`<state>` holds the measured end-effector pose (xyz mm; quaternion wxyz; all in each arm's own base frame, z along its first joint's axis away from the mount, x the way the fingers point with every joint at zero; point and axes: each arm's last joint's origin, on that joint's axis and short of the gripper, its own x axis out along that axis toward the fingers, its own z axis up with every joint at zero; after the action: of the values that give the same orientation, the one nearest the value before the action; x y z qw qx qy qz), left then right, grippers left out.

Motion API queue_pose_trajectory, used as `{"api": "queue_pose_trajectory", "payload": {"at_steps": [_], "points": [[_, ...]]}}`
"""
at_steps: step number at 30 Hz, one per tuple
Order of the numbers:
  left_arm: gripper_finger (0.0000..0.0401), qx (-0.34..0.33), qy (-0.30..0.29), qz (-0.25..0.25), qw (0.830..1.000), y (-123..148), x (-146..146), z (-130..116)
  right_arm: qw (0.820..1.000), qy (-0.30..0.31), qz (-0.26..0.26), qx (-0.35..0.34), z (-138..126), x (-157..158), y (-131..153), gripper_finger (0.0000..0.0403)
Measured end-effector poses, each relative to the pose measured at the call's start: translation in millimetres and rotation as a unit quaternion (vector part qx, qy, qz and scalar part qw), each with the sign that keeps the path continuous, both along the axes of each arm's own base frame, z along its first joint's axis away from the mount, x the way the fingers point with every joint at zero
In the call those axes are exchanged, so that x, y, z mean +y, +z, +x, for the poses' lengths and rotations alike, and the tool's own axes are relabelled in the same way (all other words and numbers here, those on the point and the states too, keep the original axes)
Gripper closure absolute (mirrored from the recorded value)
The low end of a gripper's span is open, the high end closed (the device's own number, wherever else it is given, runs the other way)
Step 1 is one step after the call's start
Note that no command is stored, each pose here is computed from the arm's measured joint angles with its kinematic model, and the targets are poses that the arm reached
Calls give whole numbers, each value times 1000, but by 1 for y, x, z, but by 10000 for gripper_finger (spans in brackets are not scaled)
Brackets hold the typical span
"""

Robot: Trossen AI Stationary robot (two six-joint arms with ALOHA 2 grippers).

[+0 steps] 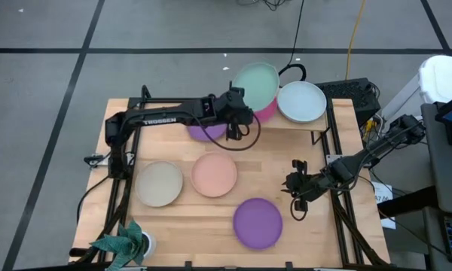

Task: Place and stack plates onto a shelf
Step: Stack the green plate on top of the pink plate on the shelf

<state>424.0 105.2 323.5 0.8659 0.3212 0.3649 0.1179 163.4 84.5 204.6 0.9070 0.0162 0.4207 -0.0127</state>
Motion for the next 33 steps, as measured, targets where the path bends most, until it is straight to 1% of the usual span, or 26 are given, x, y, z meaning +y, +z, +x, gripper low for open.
{"api": "queue_pose_trajectory", "payload": {"at_steps": [5,10,16,22,25,30,33], "points": [[391,11,-2,-6,1000,-14,2,8,1000,5,-1,-6,0,0,2,316],[378,37,-3,-15,999,-33,4,15,1000,7,0,-8,0,0,2,316],[374,46,-2,-14,999,-36,5,15,1000,3,4,-8,0,0,2,316],[366,53,13,-9,998,-38,7,15,1000,3,5,-8,0,0,2,316],[343,53,14,-7,998,-38,7,15,1000,1,7,-8,0,0,2,316],[289,51,17,-10,998,-38,6,15,1000,0,8,-8,0,0,2,316],[265,65,20,-9,998,-40,1,14,1000,-2,10,-8,0,0,2,316]]}}
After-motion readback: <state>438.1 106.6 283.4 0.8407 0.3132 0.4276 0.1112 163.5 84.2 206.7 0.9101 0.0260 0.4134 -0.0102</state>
